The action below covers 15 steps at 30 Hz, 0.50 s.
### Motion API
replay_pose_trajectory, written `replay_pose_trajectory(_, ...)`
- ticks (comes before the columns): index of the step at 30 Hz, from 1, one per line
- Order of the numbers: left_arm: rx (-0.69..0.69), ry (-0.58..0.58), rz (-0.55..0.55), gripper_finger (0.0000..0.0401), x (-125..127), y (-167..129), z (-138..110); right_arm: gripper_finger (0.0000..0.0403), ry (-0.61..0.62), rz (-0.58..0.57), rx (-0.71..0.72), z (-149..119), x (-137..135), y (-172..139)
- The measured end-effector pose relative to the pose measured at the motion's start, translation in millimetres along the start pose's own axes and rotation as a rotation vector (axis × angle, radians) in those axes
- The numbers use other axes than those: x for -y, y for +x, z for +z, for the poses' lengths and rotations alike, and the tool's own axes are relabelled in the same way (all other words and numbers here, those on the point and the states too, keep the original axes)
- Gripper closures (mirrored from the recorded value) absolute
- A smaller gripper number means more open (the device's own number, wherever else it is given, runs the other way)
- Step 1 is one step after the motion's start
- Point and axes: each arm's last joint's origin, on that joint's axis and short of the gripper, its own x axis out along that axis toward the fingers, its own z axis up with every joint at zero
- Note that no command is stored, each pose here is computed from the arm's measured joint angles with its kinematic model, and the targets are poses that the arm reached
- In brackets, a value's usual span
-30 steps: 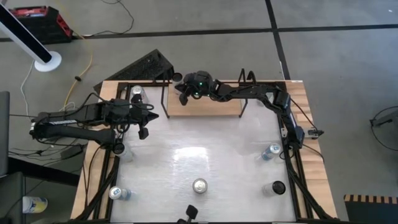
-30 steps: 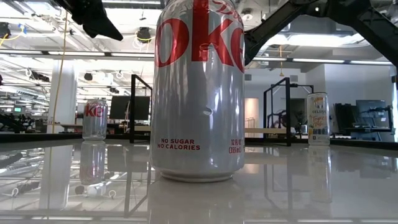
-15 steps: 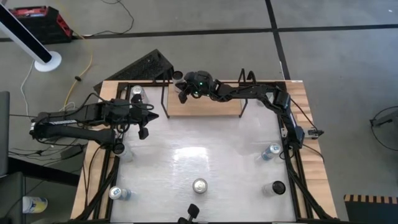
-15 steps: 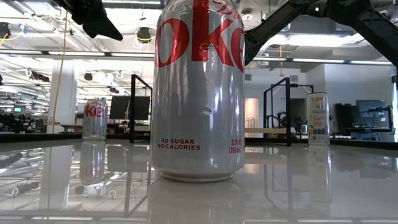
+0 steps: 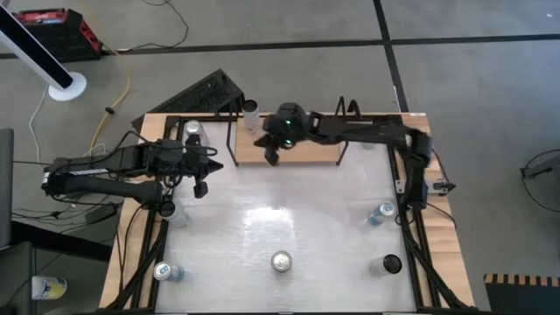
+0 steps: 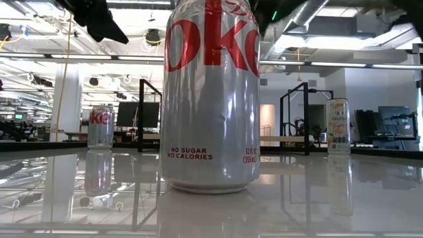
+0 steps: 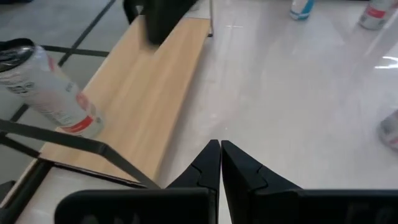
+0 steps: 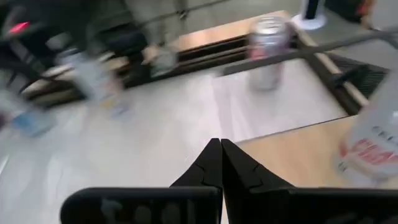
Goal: Place canned beverage on shelf
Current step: Put the top white-pink soda can on the shelf aligned with the other white-pink soda can
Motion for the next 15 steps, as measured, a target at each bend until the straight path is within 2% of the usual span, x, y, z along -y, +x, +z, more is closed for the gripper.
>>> replay_pose_trajectory(3,0.0,0.0,-0.023,0.0401,2,0,0,0.0382,-0.044,0.031,-0.102,7,-44,-42)
replay_pose_trajectory(7,0.002,0.014,-0.067,0.0401,7,-1,0,0.0382,-0.056,0.0,-0.275,-1,-104,-102)
replay_pose_trajectory(12,0.007,0.039,-0.098,0.0401,13,-2,0,0.0382,0.075,-0.041,-0.38,-25,-179,-178)
replay_pose_trajectory(15,0.009,0.047,-0.112,0.0401,15,-3,0,0.0382,0.181,-0.038,-0.373,-45,-224,-213)
